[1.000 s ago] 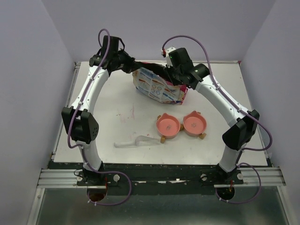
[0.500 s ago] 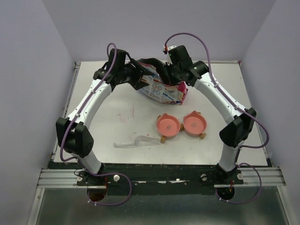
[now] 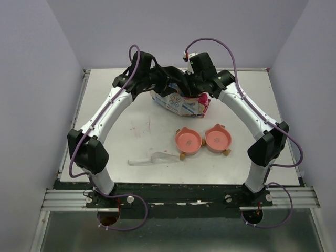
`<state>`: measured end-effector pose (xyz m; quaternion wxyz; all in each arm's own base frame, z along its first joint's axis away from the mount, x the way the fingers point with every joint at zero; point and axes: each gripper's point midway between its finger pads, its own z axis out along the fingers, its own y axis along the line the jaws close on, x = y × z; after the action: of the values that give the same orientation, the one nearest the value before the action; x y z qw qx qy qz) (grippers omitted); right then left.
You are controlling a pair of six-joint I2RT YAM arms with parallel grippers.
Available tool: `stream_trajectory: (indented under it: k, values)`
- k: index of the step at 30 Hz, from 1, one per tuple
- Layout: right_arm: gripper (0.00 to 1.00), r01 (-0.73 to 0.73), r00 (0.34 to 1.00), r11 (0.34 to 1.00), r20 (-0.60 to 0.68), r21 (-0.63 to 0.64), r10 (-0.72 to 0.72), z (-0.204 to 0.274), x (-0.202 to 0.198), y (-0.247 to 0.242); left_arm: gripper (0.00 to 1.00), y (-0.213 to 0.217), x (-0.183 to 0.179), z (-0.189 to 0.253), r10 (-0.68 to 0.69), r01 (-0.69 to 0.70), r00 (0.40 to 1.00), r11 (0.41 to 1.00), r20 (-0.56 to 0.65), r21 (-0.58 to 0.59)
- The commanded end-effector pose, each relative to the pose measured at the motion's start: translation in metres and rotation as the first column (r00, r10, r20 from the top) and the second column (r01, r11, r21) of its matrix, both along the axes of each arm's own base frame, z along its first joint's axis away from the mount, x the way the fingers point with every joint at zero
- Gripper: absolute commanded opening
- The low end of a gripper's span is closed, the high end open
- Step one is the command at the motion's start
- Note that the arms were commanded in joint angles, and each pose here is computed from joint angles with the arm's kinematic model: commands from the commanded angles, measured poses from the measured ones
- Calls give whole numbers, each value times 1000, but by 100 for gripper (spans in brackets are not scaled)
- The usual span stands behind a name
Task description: Serve the pet food
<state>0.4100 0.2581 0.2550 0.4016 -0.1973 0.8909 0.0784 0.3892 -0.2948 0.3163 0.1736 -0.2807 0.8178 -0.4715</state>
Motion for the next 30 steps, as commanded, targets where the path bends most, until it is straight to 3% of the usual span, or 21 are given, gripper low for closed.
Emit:
stream_trajectory:
  k: [1,8,10,13,17,21,30]
  values:
    - [0,-47,999,998,-21,50,49,9,-14,10,48,-6,10,-22,16,-14,999,999,-42,44]
    - [0,-35,999,999,-23,40,36,8,-7,12,45,-6,8,-41,-29,36,998,991,-56,130]
    - [3,-30,999,999,-18,43,31,11,-5,12,34,-4,7,-43,-32,38,999,989,-42,140]
    - [19,-27,1000,999,-3,46,27,14,1,15,15,-1,2,-44,-49,54,998,985,-30,166]
    - [32,-69,997,996,26,51,68,10,13,27,2,3,-5,-44,-50,54,998,984,-25,167]
    - [40,-85,994,995,77,46,81,18,35,39,0,5,-9,-40,-63,65,998,981,-16,183]
    - [41,-60,989,997,134,-55,67,20,59,33,0,13,-22,-39,-64,67,998,977,-18,203]
